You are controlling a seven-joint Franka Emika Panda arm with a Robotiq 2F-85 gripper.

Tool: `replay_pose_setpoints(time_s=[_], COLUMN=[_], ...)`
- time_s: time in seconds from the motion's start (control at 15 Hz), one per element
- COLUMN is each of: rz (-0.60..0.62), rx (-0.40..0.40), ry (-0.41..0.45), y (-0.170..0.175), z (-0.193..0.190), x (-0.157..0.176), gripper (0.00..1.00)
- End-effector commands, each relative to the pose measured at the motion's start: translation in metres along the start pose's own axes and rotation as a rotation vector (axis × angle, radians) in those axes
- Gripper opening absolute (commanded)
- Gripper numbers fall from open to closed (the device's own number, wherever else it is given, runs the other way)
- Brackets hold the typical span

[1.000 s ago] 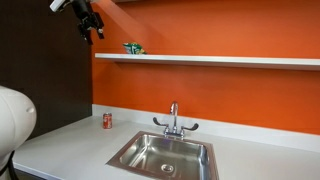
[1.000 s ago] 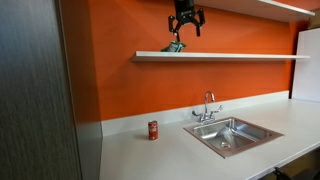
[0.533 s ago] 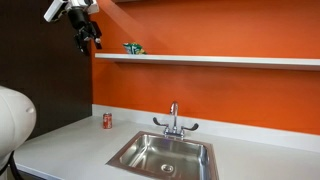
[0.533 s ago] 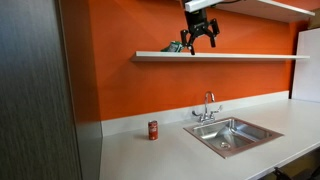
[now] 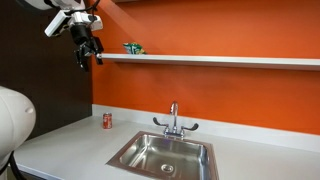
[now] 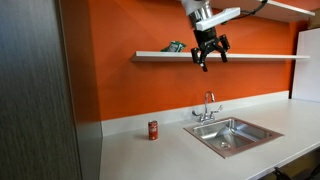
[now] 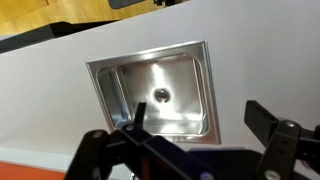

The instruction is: Put the Lays packet on the left side of the bottom shelf

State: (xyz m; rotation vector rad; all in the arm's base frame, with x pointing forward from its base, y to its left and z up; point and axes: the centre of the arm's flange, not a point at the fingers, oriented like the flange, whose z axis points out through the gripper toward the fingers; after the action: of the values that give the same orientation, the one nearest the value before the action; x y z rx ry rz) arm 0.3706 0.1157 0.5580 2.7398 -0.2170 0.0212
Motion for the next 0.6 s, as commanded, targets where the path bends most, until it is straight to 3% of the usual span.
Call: replay_pose_setpoints(time_s=[0.0,0.53], rz=[-0.150,-0.289], rx=[0.035,0.092], ry=[0.038,0.083], y=[0.007,-0.002], z=[0.027,0.073], x=[-0.004,0.006], gripper=[1.00,1.00])
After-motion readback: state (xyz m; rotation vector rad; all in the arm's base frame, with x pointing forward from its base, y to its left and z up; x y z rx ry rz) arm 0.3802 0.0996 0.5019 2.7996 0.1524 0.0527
